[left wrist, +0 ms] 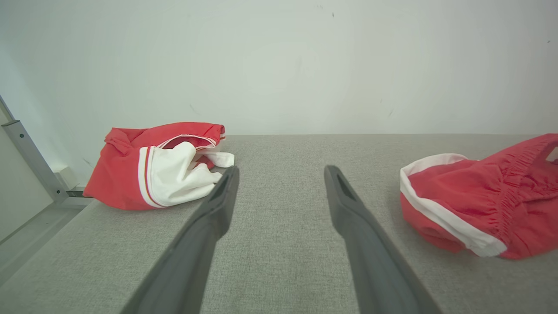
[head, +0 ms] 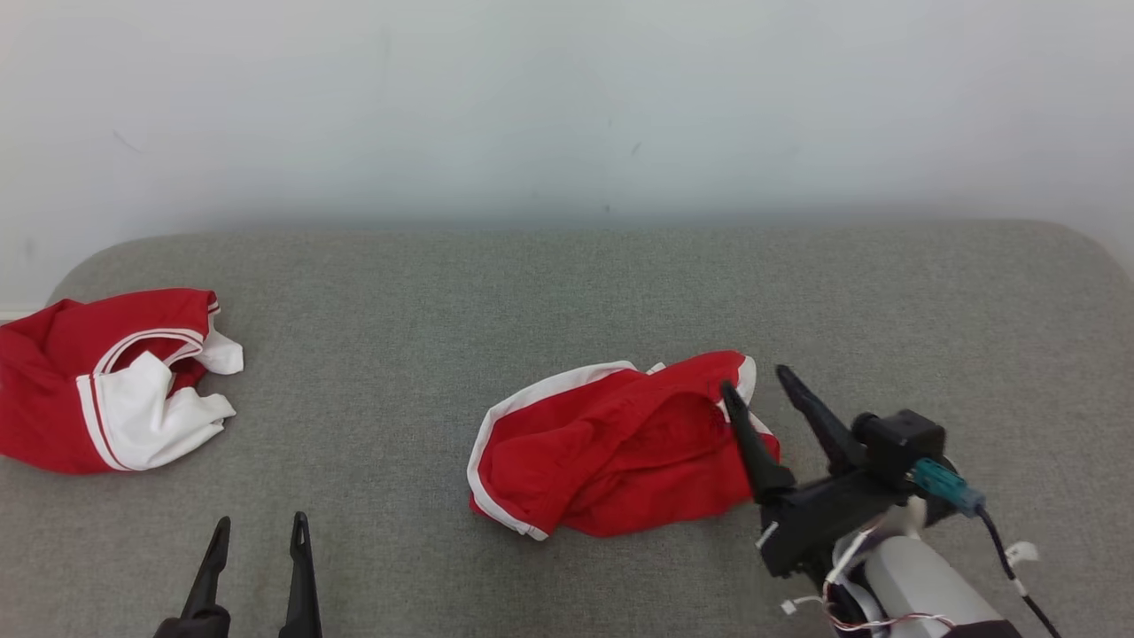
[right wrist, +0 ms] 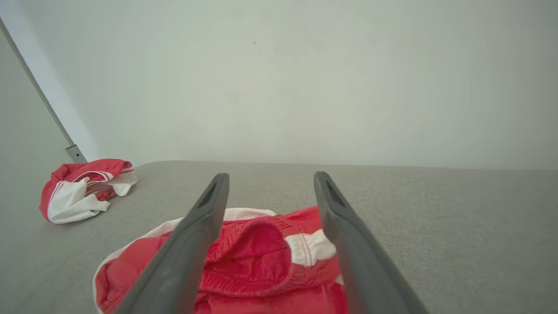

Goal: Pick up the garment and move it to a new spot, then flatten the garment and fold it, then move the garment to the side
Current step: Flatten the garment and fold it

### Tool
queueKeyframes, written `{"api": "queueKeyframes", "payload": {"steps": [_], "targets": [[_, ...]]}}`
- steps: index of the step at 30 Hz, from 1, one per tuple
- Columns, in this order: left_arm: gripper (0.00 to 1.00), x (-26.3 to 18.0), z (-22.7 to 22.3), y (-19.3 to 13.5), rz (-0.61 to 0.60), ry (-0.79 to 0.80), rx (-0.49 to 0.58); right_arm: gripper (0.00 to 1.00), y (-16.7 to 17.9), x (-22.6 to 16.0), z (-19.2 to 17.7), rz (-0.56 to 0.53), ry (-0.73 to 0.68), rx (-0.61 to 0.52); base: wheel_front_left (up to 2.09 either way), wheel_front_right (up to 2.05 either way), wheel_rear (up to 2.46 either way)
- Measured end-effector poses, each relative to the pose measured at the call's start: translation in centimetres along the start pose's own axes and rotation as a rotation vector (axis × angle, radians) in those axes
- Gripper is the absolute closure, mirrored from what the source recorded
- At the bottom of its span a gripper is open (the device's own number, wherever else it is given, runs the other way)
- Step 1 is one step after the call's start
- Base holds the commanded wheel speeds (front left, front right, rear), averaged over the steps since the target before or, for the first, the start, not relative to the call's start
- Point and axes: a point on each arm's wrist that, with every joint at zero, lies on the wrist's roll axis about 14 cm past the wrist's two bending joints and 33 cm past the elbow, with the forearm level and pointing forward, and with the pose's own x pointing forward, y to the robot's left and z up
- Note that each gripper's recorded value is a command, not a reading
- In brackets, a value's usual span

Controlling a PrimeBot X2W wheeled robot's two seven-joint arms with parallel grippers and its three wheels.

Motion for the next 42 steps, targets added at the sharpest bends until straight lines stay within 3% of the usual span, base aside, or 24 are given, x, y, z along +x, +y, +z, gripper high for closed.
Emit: {"api": "queueKeyframes", "payload": {"steps": [3, 16, 17, 19, 24, 35, 42], "targets": [[0.0, 0.0, 0.0, 0.0, -0.003, -0.001, 0.002, 0.0, -1.6, -0.7, -1.0, -0.039, 0.035, -0.023, 0.0, 0.0, 0.0], [0.0, -0.3, -0.8, 0.5, 0.015, 0.027, 0.007, 0.0, -2.7, 0.5, -6.2, -0.041, 0.226, -0.083, 0.0, 0.0, 0.0], [0.0, -0.3, -0.9, 0.5, 0.016, 0.029, 0.008, 0.17, -2.6, 0.6, -6.6, -0.037, 0.242, -0.087, 0.0, 0.0, 0.0], [0.0, -0.2, -1.0, 0.7, 0.021, 0.033, 0.009, 1.0, -2.5, 1.1, -6.9, -0.033, 0.254, -0.091, 0.0, 0.0, 0.0], [0.0, -0.3, -1.0, 1.0, 0.031, 0.035, 0.009, 1.0, -1.0, 2.9, -5.3, -0.001, 0.198, -0.075, 0.0, 0.0, 0.0], [0.0, -0.8, -0.2, 0.9, 0.027, 0.01, -0.001, 1.0, 10.2, 1.7, -2.5, 0.251, 0.065, 0.054, 0.0, 0.0, 0.0], [0.0, -1.1, -0.5, 1.0, 0.029, 0.019, -0.001, 1.0, 16.4, -0.4, -5.4, 0.392, 0.165, 0.148, 0.0, 0.0, 0.0]]}}
